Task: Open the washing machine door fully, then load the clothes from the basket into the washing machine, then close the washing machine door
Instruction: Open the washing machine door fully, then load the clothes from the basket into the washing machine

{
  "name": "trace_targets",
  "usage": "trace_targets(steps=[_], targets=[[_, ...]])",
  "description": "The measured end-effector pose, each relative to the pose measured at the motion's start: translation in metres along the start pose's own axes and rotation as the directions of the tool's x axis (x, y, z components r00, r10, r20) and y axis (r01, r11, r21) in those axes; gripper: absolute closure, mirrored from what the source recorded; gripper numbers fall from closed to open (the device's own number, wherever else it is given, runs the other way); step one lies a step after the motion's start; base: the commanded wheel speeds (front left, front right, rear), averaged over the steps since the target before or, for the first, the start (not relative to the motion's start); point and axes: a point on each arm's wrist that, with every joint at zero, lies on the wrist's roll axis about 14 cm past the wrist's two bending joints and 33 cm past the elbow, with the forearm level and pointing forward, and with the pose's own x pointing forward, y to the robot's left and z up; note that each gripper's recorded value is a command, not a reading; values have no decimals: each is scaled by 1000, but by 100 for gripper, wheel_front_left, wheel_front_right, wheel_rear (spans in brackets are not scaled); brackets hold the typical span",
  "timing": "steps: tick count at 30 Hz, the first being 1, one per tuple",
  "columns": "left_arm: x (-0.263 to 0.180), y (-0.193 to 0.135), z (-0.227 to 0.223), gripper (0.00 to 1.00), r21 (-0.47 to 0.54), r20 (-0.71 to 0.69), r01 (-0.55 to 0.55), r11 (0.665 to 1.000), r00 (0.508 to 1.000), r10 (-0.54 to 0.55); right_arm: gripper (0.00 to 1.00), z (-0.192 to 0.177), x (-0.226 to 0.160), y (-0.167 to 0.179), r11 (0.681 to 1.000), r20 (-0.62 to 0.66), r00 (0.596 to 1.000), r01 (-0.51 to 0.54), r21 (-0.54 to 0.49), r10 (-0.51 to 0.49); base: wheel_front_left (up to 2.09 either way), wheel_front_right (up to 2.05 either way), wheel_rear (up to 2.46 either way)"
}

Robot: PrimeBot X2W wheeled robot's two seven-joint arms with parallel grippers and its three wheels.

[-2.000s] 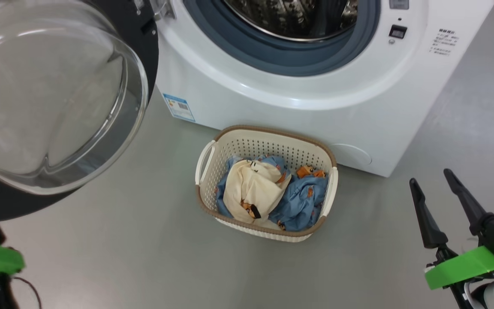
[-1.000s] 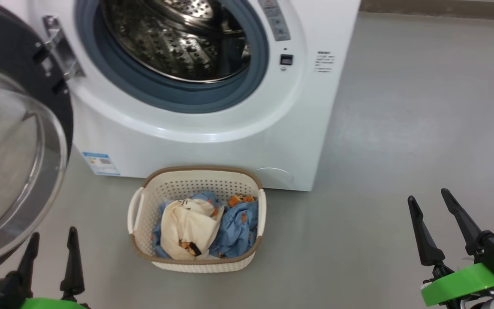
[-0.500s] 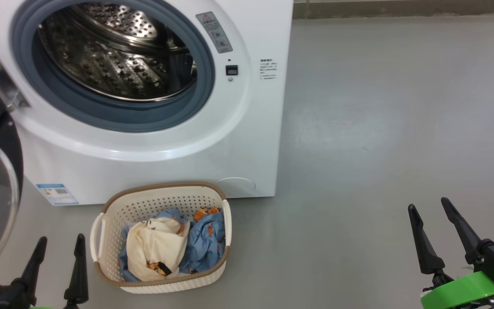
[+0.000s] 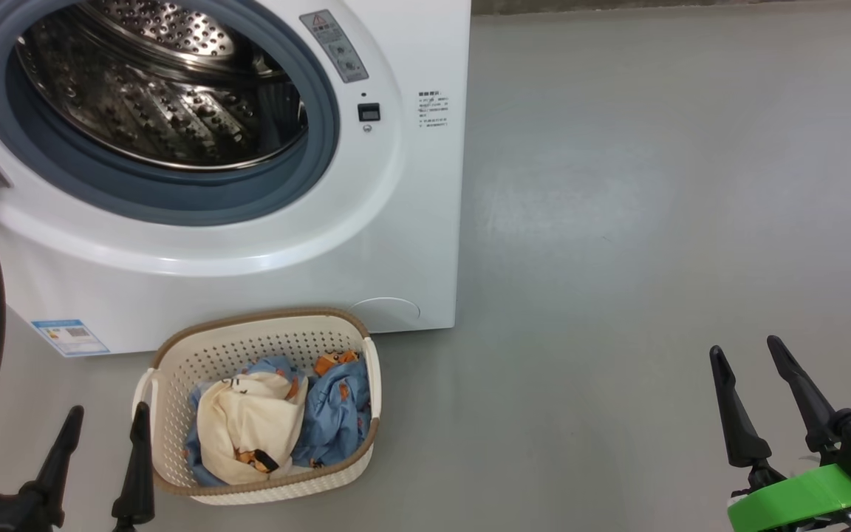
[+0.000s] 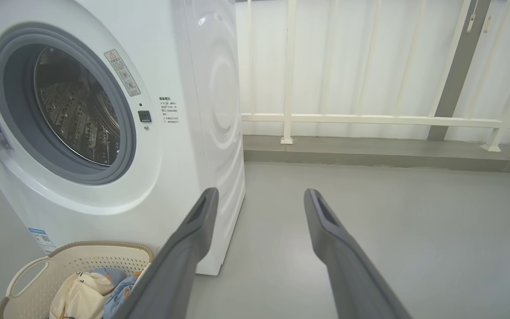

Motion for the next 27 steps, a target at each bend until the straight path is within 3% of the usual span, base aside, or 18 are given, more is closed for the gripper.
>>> trace_targets(steps=[20, 27], targets=[[-2, 4, -4, 0, -15, -8, -21, 1000, 1000, 21, 0, -6, 6, 6, 1000, -15, 1000, -15, 7, 15, 0, -1, 1], [-2, 3, -6, 0, -29, -12, -17, 999, 1000, 17, 0, -7, 6, 6, 1000, -19, 1000, -17, 8, 17, 32, -102, 69]])
